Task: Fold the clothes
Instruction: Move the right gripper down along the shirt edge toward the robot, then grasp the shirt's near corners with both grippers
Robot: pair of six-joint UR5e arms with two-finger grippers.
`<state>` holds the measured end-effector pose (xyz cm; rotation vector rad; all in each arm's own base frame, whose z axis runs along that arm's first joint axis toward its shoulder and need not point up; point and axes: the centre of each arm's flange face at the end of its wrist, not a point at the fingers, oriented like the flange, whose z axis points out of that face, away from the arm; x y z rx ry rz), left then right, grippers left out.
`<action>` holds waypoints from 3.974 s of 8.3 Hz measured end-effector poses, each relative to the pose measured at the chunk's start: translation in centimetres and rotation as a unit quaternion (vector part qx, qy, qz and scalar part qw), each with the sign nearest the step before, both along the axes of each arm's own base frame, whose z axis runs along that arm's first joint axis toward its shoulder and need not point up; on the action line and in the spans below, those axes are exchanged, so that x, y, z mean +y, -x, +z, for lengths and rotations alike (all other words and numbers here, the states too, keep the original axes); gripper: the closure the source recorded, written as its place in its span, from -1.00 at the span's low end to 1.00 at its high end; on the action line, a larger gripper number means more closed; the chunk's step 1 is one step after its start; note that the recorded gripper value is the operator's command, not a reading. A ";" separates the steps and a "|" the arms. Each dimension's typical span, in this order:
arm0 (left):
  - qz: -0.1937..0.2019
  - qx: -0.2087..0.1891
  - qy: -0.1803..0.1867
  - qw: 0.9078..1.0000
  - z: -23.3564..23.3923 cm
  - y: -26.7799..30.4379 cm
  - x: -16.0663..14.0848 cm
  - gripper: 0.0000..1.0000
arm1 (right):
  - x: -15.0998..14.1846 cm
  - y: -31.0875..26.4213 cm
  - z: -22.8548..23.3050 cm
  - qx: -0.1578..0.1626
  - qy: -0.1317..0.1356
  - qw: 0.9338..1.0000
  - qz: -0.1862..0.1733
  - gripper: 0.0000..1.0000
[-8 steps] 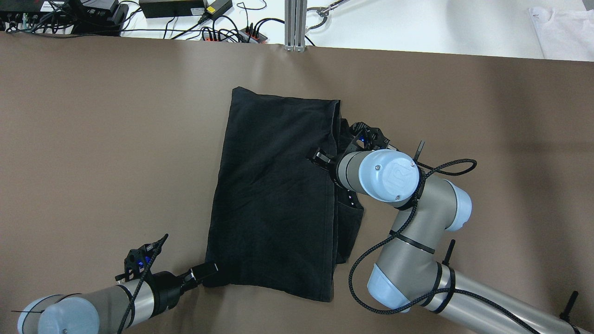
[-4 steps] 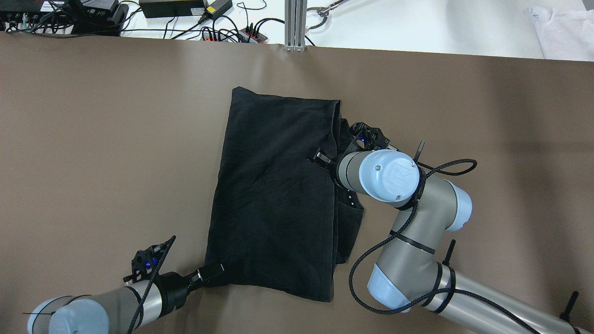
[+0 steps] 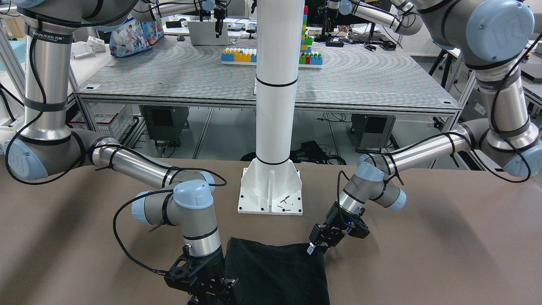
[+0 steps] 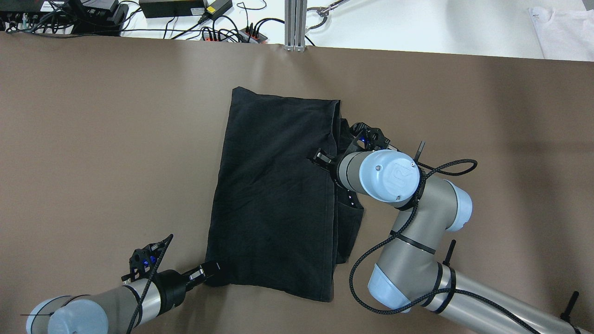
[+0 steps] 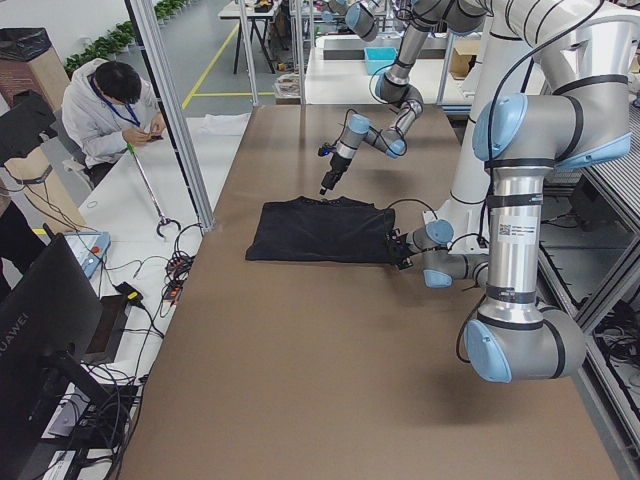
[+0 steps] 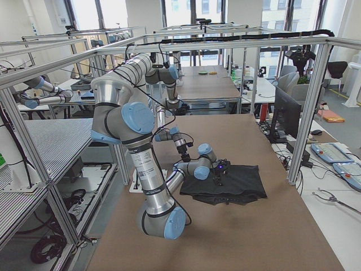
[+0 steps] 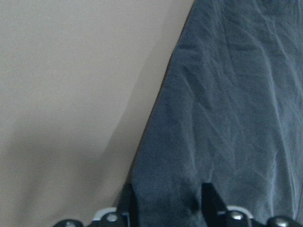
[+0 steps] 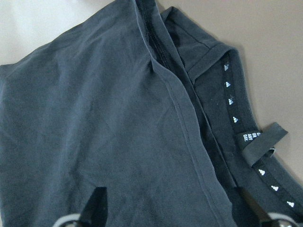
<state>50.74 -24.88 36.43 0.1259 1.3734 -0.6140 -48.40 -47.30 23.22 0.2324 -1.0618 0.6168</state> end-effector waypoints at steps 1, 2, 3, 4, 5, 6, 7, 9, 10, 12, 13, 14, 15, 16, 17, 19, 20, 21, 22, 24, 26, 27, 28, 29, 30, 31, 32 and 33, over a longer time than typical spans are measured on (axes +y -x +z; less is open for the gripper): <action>-0.001 -0.001 0.000 1.000 0.1 0.1 0.0 0.61 | 0.0 0.0 0.1 0.000 0.000 1.000 0.000 -0.88; -0.001 -0.003 -0.001 1.000 0.3 0.1 0.0 0.61 | 0.0 0.0 0.1 0.000 0.001 1.000 0.000 -0.87; -0.001 -0.004 -0.002 1.000 0.3 0.2 0.0 0.61 | 0.0 0.0 0.1 0.000 0.001 1.000 0.001 -0.87; 0.000 -0.005 -0.003 1.000 0.4 0.2 0.0 0.84 | 0.0 -0.1 0.2 0.001 0.000 1.000 0.004 -0.87; 0.000 -0.005 -0.004 1.000 0.4 0.2 0.0 1.00 | -0.1 -0.1 0.3 0.002 0.000 1.000 0.007 -0.87; 0.001 -0.005 -0.004 1.000 0.4 0.2 0.1 1.00 | 0.0 -0.2 0.5 0.003 0.001 1.000 0.008 -0.87; 0.001 -0.006 -0.004 1.000 0.4 0.1 0.1 1.00 | 0.5 -0.2 1.0 0.005 0.002 1.000 0.008 -0.85; 0.001 -0.007 -0.004 1.000 0.5 0.1 0.1 1.00 | 4.7 -0.2 2.7 0.008 0.002 1.000 0.000 -0.81; 0.001 -0.008 -0.005 1.000 0.6 0.0 0.1 1.00 | 7.5 -0.3 4.0 0.009 0.011 1.000 0.001 -0.81; 0.001 -0.011 -0.005 1.000 0.9 -0.2 0.1 1.00 | 13.4 1.2 7.1 0.013 0.036 0.999 0.014 -0.81; 0.000 -0.012 -0.005 1.000 0.9 -0.2 0.1 1.00 | 16.1 2.5 7.9 0.012 0.046 0.999 0.017 -0.80; -0.001 -0.013 -0.005 1.000 1.0 -0.3 0.1 1.00 | 18.2 3.7 8.3 0.009 0.054 0.998 0.020 -0.79; -0.003 -0.014 -0.005 1.000 1.1 -0.3 0.1 1.00 | 19.7 4.5 8.3 0.003 0.059 0.998 0.022 -0.76; -0.003 -0.014 -0.005 1.000 1.1 -0.3 0.1 1.00 | 20.5 5.1 8.2 0.000 0.062 0.998 0.024 -0.70; -0.003 -0.014 -0.005 1.000 1.1 -0.3 0.1 1.00 | 20.8 5.5 8.2 -0.001 0.064 0.998 0.026 -0.64; -0.002 -0.015 -0.006 1.000 1.2 -0.4 0.3 1.00 | 21.0 5.8 8.2 -0.002 0.062 0.998 0.033 -0.46; -0.003 -0.016 -0.006 1.000 1.3 -0.4 0.4 1.00 | 21.0 6.0 8.0 -0.005 0.063 0.997 0.036 -0.45; -0.003 -0.016 -0.006 1.000 1.3 -0.5 0.5 1.00 | 20.8 6.6 7.7 -0.007 0.065 0.997 0.039 -0.45; -0.003 -0.016 -0.007 1.000 1.3 -0.5 0.6 1.00 | 20.6 7.5 7.6 -0.005 0.065 0.997 0.041 -0.45; -0.003 -0.016 -0.007 1.000 1.3 -0.5 0.6 1.00 | 20.3 8.4 7.8 -0.001 0.065 0.997 0.045 -0.19; -0.004 -0.017 -0.007 1.000 1.5 -0.6 0.6 1.00 | 20.1 8.5 7.8 0.000 0.065 0.997 0.046 0.24; -0.005 -0.016 -0.007 1.000 1.5 -0.6 0.6 1.00 | 20.0 8.4 7.8 -0.001 0.065 0.997 0.047 0.29; -0.005 -0.017 -0.007 1.000 1.5 -0.6 0.6 1.00 | 19.9 8.3 7.7 -0.002 0.065 0.997 0.048 0.37; -0.005 -0.017 -0.008 1.000 1.5 -0.6 0.6 1.00 | 19.8 8.2 7.6 -0.003 0.064 0.997 0.049 0.58; -0.005 -0.017 -0.008 1.000 1.5 -0.6 0.5 1.00 | 19.7 8.1 7.6 -0.003 0.064 0.997 0.049 0.81; -0.005 -0.017 -0.008 1.000 1.5 -0.6 0.5 1.00 | 19.7 8.0 7.6 -0.003 0.064 0.997 0.050 0.99; -0.005 -0.016 -0.008 1.000 1.5 -0.6 0.5 1.00 | 19.7 7.9 7.6 -0.004 0.063 0.997 0.050 1.00; -0.005 -0.017 -0.008 1.000 1.4 -0.7 0.5 1.00 | 19.7 7.7 7.5 -0.005 0.063 0.997 0.050 1.00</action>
